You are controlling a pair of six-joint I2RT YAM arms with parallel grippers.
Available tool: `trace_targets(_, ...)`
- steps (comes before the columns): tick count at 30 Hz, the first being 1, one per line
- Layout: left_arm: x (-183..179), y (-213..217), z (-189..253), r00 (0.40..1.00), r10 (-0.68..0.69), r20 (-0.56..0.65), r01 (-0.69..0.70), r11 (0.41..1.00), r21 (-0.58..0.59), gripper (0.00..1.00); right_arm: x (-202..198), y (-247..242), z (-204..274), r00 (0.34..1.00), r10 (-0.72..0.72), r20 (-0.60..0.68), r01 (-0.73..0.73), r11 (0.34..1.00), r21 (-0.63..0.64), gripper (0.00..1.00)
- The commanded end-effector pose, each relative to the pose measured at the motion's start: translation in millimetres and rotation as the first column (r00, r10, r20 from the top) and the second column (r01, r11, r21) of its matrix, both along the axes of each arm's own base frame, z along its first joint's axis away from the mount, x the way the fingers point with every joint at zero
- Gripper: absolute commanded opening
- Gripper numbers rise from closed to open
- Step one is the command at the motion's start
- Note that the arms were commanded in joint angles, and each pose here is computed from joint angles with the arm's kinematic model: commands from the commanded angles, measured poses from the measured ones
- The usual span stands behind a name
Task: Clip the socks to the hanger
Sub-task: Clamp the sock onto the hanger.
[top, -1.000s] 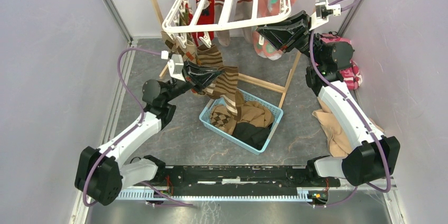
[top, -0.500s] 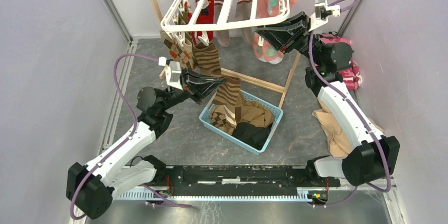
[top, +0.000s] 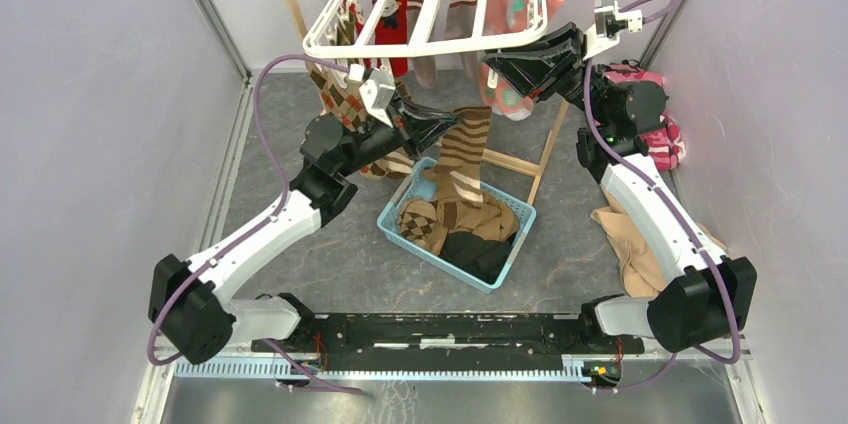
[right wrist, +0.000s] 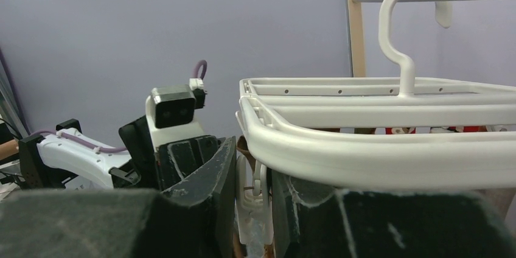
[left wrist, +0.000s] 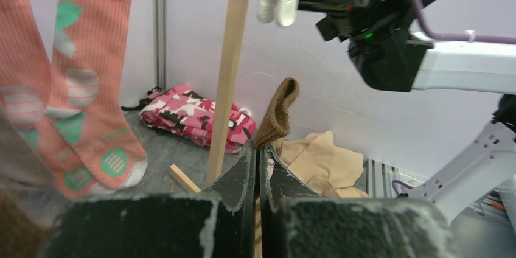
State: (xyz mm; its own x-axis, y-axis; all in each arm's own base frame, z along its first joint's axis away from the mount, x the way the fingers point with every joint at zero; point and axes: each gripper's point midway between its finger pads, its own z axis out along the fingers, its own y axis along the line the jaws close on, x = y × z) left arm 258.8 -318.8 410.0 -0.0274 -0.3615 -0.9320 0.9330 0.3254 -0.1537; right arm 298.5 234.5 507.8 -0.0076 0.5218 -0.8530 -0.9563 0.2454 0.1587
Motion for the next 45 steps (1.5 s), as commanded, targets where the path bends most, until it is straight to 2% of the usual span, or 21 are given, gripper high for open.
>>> trace_targets(1, 19, -6, 17, 0.998, 0.051, 0.046, -0.051, 0.999, -0.001, 0.02, -21, -2, 18, 0.997, 0.025, 0.073, -0.027, 1.0, 0.016, 0.0)
trace_targets(12, 33, -20, 28, 0.997, 0.04, 0.06, -0.039, 0.999, -0.011, 0.02, -8, -5, 13, 0.996, -0.065, 0.066, 0.068, 0.997, -0.033, 0.0)
trace_targets(25, 29, -29, 27, 0.998, -0.02, 0.067, 0.02, 1.0, -0.002, 0.02, 1, -4, 10, 0.983, -0.164, 0.078, 0.172, 0.981, -0.094, 0.0)
trace_targets(45, 27, -31, 41, 0.996, -0.052, 0.066, 0.054, 0.998, -0.034, 0.02, 0, 1, 7, 0.984, -0.156, 0.085, 0.165, 0.979, -0.116, 0.0)
